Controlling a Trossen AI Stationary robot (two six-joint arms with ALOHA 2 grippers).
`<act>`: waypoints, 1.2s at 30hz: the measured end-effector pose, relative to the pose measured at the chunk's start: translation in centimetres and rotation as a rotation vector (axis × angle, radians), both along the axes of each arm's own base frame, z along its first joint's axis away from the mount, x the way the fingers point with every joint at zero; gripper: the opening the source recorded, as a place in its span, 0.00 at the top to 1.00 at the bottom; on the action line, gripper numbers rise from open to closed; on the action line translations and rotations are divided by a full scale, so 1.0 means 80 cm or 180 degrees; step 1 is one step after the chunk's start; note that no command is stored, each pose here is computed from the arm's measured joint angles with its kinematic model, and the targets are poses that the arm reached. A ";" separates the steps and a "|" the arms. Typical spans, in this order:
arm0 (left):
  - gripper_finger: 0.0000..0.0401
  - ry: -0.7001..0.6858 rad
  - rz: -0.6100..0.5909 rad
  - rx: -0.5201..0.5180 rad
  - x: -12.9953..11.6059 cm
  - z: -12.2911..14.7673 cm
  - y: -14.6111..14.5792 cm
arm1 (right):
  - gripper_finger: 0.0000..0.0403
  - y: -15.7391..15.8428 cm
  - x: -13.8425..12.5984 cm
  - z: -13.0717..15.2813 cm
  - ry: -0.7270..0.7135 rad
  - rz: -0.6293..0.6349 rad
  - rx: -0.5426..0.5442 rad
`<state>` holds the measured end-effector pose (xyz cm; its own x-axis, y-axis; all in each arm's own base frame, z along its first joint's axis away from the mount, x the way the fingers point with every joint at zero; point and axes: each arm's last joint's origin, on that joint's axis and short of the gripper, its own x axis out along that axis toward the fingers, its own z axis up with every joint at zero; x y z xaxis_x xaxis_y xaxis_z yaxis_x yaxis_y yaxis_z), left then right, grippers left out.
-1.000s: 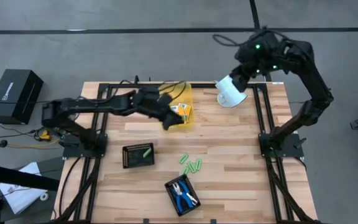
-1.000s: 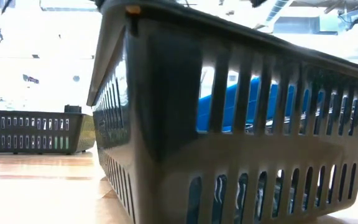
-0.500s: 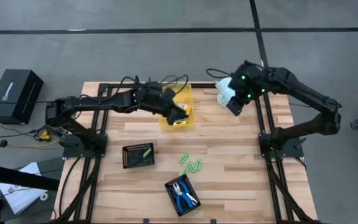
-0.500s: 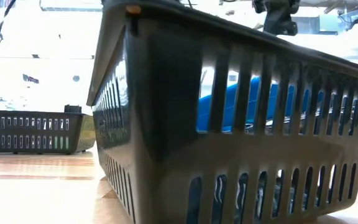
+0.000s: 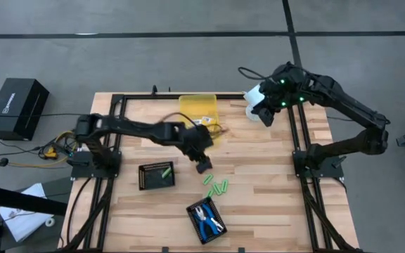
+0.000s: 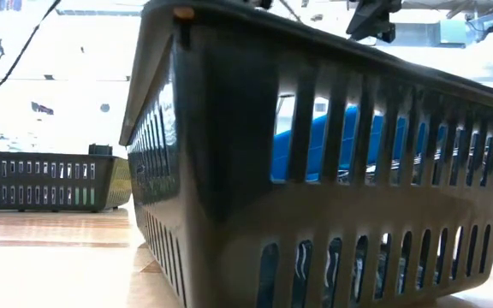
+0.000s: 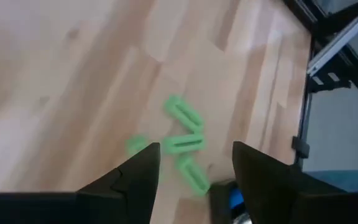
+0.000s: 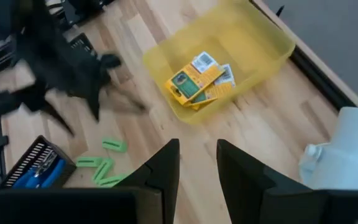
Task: Pick & Place School Supplies
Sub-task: Put the green eraser into the left black bin
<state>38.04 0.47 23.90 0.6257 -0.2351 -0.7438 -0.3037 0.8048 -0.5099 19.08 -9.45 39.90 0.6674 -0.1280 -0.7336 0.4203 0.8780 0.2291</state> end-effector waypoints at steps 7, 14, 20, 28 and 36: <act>0.51 0.0632 0.0144 -0.0011 0.040 -0.036 -0.030 | 0.76 -0.011 -0.005 0.001 -0.0079 0.0195 -0.0057; 0.51 0.1286 0.0216 0.0064 0.037 -0.075 -0.033 | 0.76 -0.015 -0.003 0.005 -0.0214 0.0246 -0.0156; 0.51 0.1265 0.0360 0.0166 0.039 -0.077 -0.033 | 0.76 -0.013 0.000 0.007 -0.0277 0.0230 -0.0124; 0.51 0.1202 0.0580 0.0079 0.042 -0.075 -0.040 | 0.76 -0.006 0.008 0.011 -0.0434 0.0314 -0.0068; 0.51 0.1340 0.0564 0.0068 0.046 -0.097 -0.056 | 0.76 0.003 0.017 0.016 -0.0622 0.0389 -0.0070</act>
